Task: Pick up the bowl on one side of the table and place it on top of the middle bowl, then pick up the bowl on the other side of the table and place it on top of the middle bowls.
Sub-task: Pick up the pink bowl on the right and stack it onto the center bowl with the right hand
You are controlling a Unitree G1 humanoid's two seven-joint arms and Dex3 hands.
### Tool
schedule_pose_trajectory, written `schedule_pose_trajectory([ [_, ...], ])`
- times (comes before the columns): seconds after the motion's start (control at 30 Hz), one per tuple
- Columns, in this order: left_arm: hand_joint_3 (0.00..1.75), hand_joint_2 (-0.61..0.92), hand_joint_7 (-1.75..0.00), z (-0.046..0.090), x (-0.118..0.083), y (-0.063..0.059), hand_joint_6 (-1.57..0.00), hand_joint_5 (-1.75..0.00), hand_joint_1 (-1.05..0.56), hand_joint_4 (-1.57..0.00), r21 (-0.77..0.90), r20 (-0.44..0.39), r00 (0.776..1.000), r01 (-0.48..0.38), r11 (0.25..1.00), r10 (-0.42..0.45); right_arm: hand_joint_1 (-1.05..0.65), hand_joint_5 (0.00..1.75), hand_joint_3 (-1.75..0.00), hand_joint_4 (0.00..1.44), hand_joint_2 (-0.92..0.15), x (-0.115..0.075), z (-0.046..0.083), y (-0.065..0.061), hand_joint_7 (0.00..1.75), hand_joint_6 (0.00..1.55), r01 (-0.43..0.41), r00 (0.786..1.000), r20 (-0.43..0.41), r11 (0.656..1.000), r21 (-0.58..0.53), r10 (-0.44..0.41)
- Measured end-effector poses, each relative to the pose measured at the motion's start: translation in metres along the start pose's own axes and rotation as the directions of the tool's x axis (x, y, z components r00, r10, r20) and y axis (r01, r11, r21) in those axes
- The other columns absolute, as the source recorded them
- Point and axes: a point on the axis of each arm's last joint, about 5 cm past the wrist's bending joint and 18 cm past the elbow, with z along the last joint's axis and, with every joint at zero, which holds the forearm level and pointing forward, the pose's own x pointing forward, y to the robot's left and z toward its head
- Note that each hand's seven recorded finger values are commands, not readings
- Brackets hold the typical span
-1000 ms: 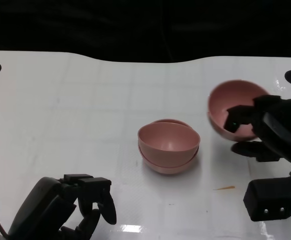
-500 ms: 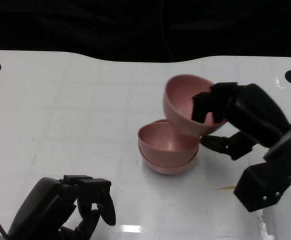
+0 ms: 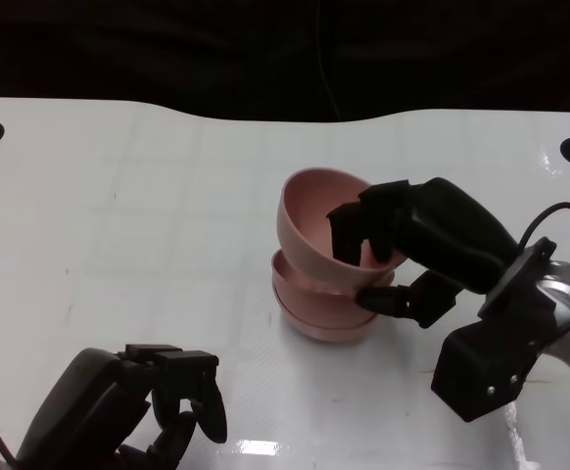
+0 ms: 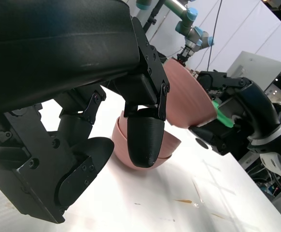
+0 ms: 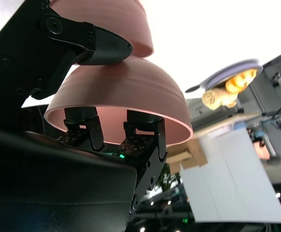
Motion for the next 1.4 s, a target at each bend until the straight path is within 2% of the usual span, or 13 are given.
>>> schedule_pose_trajectory([
  [0.07, 1.61, 0.15, -1.40, 0.000, 0.000, 0.000, -0.89, -1.65, 0.01, -0.91, 0.002, 0.000, 1.000, 0.002, 1.000, -0.002, -0.10, 1.72, -1.36, 0.98, -0.28, 0.001, 0.000, 0.001, 1.42, 0.91, -0.006, 1.000, 0.002, 1.000, -0.002, 0.006],
  [0.1, 1.61, 0.15, -1.40, 0.000, 0.000, 0.000, -0.89, -1.65, 0.01, -0.91, 0.002, 0.000, 1.000, 0.002, 1.000, -0.002, -0.10, 1.37, -1.29, 0.97, -0.29, 0.001, 0.000, 0.001, 1.10, 0.89, -0.016, 1.000, 0.004, 1.000, -0.004, 0.016],
  [0.13, 1.62, 0.15, -1.40, 0.000, 0.000, 0.000, -0.89, -1.65, 0.01, -0.91, 0.002, 0.001, 1.000, 0.003, 1.000, -0.003, -0.10, 1.06, -1.20, 1.00, -0.31, 0.002, 0.001, 0.000, 0.70, 0.97, -0.032, 0.999, 0.006, 0.999, -0.007, 0.032],
  [0.17, 1.62, 0.15, -1.40, 0.000, 0.000, 0.000, -0.89, -1.65, 0.01, -0.91, 0.002, 0.002, 1.000, 0.003, 1.000, -0.003, -0.11, 1.03, -1.11, 0.95, -0.34, 0.003, 0.001, -0.001, 0.48, 1.00, -0.047, 0.999, 0.006, 0.999, -0.010, 0.047],
  [0.2, 1.62, 0.15, -1.40, 0.000, 0.001, 0.000, -0.89, -1.65, 0.01, -0.91, 0.002, 0.003, 1.000, 0.003, 1.000, -0.003, -0.11, 1.00, -1.01, 0.89, -0.36, 0.003, 0.000, -0.002, 0.34, 1.00, -0.065, 0.998, 0.003, 0.998, -0.014, 0.065],
  [0.27, 1.62, 0.14, -1.39, 0.000, 0.001, 0.000, -0.89, -1.64, 0.01, -0.91, 0.002, 0.004, 1.000, 0.003, 1.000, -0.003, -0.16, 0.82, -0.84, 0.80, -0.40, 0.002, 0.000, -0.004, 0.18, 0.99, -0.090, 0.996, -0.001, 0.996, -0.021, 0.090],
  [0.5, 1.62, 0.13, -1.38, 0.000, 0.001, 0.000, -0.90, -1.62, 0.03, -0.92, 0.003, 0.006, 1.000, 0.002, 1.000, -0.002, -0.32, 0.55, -0.69, 0.79, -0.50, 0.000, -0.002, -0.010, 0.07, 0.98, -0.099, 0.995, -0.006, 0.993, -0.056, 0.099],
  [0.53, 1.62, 0.13, -1.38, 0.001, 0.001, 0.000, -0.90, -1.62, 0.03, -0.92, 0.003, 0.007, 1.000, 0.002, 1.000, -0.002, -0.33, 0.50, -0.62, 0.79, -0.55, 0.000, -0.002, -0.011, 0.06, 0.98, -0.100, 0.995, -0.009, 0.993, -0.059, 0.100],
  [0.63, 1.62, 0.13, -1.38, 0.001, 0.001, 0.000, -0.90, -1.62, 0.04, -0.92, 0.004, 0.009, 1.000, 0.002, 1.000, -0.002, -0.34, 0.45, -0.55, 0.80, -0.59, 0.001, 0.000, -0.013, 0.04, 0.98, -0.100, 0.995, -0.007, 0.992, -0.073, 0.100],
  [0.77, 1.62, 0.13, -1.38, 0.001, 0.002, 0.000, -0.91, -1.62, 0.04, -0.93, 0.004, 0.001, 1.000, 0.003, 1.000, -0.003, -0.37, 0.30, -0.24, 0.88, -0.78, -0.003, -0.001, -0.014, 0.02, 0.99, -0.102, 0.995, -0.016, 0.992, -0.079, 0.101],
  [0.93, 1.63, 0.12, -1.37, 0.001, 0.002, 0.000, -0.91, -1.62, 0.05, -0.93, 0.005, 0.000, 1.000, 0.004, 1.000, -0.004, -0.40, 0.19, -0.09, 0.89, -0.88, -0.010, -0.003, -0.012, 0.00, 0.94, -0.111, 0.993, -0.035, 0.990, -0.085, 0.109],
  [1.2, 1.63, 0.12, -1.37, 0.001, 0.002, 0.000, -0.91, -1.63, 0.06, -0.93, 0.004, 0.000, 1.000, 0.004, 1.000, -0.004, -0.54, 0.10, -0.12, 0.77, -0.92, -0.014, -0.002, -0.011, 0.00, 0.76, -0.112, 0.993, -0.036, 0.990, -0.085, 0.109],
  [1.4, 1.63, 0.13, -1.38, 0.001, 0.002, 0.000, -0.91, -1.62, 0.06, -0.93, 0.004, 0.001, 1.000, 0.003, 1.000, -0.003, -0.71, 0.00, -0.27, 0.45, -0.92, -0.014, 0.000, -0.016, 0.00, 0.42, -0.179, 0.983, -0.056, 0.980, -0.085, 0.175],
])
